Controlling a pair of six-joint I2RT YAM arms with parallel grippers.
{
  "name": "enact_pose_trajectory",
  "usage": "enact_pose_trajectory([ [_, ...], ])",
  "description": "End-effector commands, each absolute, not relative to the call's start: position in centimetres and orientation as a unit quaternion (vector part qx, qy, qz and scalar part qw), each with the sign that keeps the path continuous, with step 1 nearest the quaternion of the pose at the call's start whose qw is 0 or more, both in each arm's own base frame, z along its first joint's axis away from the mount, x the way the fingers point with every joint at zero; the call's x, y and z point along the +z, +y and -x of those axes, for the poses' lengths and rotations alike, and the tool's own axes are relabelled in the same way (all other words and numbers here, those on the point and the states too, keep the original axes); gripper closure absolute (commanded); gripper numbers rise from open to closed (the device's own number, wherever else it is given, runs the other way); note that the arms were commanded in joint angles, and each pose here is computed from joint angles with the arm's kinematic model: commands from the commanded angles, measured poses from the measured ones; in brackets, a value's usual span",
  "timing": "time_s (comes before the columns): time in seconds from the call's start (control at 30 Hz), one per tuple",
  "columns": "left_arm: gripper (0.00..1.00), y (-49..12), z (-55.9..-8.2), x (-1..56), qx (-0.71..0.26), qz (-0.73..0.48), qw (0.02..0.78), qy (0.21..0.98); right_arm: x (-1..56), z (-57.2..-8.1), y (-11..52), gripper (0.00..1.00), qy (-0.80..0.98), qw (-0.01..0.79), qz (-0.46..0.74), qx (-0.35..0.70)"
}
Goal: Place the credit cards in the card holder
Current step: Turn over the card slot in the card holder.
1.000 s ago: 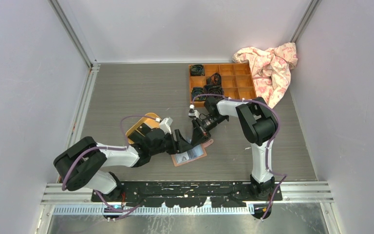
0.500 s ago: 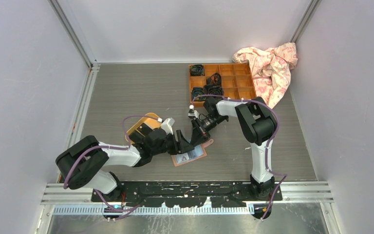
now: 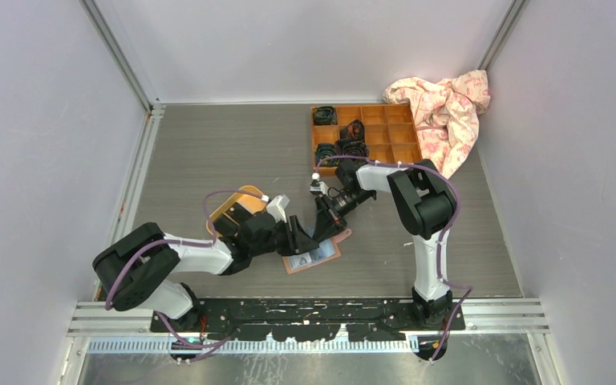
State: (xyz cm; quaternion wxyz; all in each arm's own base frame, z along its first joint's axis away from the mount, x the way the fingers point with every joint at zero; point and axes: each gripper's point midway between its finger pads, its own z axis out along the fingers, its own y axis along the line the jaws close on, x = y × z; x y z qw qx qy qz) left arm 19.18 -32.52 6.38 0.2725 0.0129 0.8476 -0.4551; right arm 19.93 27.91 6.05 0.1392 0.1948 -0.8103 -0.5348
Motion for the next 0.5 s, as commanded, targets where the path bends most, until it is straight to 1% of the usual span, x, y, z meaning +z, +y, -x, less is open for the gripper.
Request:
enact_pose_trajectory([
  [0.0, 0.6, -32.68, -19.57, 8.08, -0.472, -0.017, 0.298, 0.83, 6.84, -20.43, 28.18, 0.7, -0.809, 0.124, -0.214, -0.533],
  [0.13, 0.64, -32.46, -19.45, 7.94, -0.471, -0.015, 0.298, 0.83, 6.81, -20.48, 28.09, 0.67, -0.811, 0.12, -0.219, -0.529],
  [0.37, 0.67, -31.96, -19.31, 7.78, -0.466, -0.012, 0.301, 0.832, 6.76, -20.51, 27.94, 0.65, -0.813, 0.117, -0.223, -0.525],
  [0.47, 0.68, -31.75, -19.19, 7.76, -0.464, -0.011, 0.301, 0.833, 6.93, -20.61, 27.91, 0.62, -0.812, 0.115, -0.225, -0.525],
])
